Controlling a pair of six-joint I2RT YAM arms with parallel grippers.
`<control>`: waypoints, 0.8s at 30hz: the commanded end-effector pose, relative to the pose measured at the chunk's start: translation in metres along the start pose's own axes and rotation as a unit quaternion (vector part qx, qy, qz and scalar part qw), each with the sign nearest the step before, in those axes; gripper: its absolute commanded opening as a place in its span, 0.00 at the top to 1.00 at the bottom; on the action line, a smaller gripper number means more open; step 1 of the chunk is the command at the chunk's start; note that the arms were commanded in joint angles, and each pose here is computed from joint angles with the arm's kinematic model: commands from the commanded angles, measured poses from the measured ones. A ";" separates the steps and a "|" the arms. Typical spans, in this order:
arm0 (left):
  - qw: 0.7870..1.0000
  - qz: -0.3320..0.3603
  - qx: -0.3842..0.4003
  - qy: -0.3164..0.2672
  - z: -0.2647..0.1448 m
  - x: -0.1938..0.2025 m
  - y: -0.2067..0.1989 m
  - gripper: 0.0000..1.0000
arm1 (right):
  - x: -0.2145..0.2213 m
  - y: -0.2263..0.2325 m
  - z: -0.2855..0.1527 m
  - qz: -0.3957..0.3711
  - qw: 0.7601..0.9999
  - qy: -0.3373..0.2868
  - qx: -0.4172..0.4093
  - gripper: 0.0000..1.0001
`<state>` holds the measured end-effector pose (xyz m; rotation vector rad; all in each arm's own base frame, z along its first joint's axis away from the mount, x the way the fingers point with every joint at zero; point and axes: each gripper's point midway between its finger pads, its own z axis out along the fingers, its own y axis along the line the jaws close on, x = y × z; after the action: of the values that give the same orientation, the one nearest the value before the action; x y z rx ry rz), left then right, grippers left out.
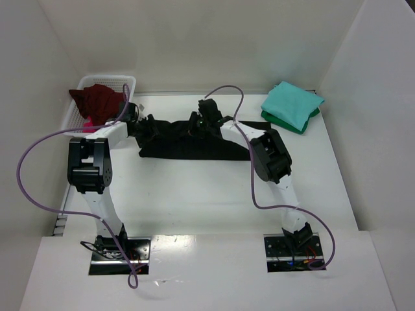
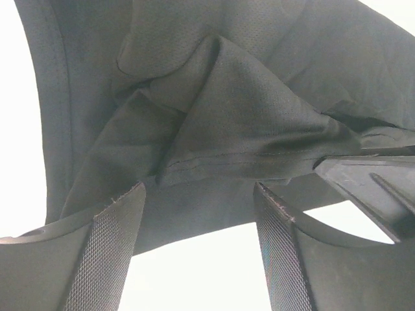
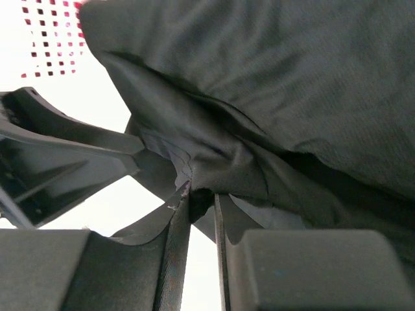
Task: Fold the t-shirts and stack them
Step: Fold the other side of the tshirt into a rectangle
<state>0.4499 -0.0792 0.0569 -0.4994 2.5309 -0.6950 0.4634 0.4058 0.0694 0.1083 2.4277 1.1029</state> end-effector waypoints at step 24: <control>1.000 0.005 0.009 0.006 0.009 0.000 0.003 0.24 | -0.042 0.009 -0.002 0.001 0.999 -0.032 -0.013 0.79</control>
<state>0.4504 -0.0824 0.0428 -0.5067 2.5524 -0.7215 0.4842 0.4005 0.0848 0.1284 2.3884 1.0895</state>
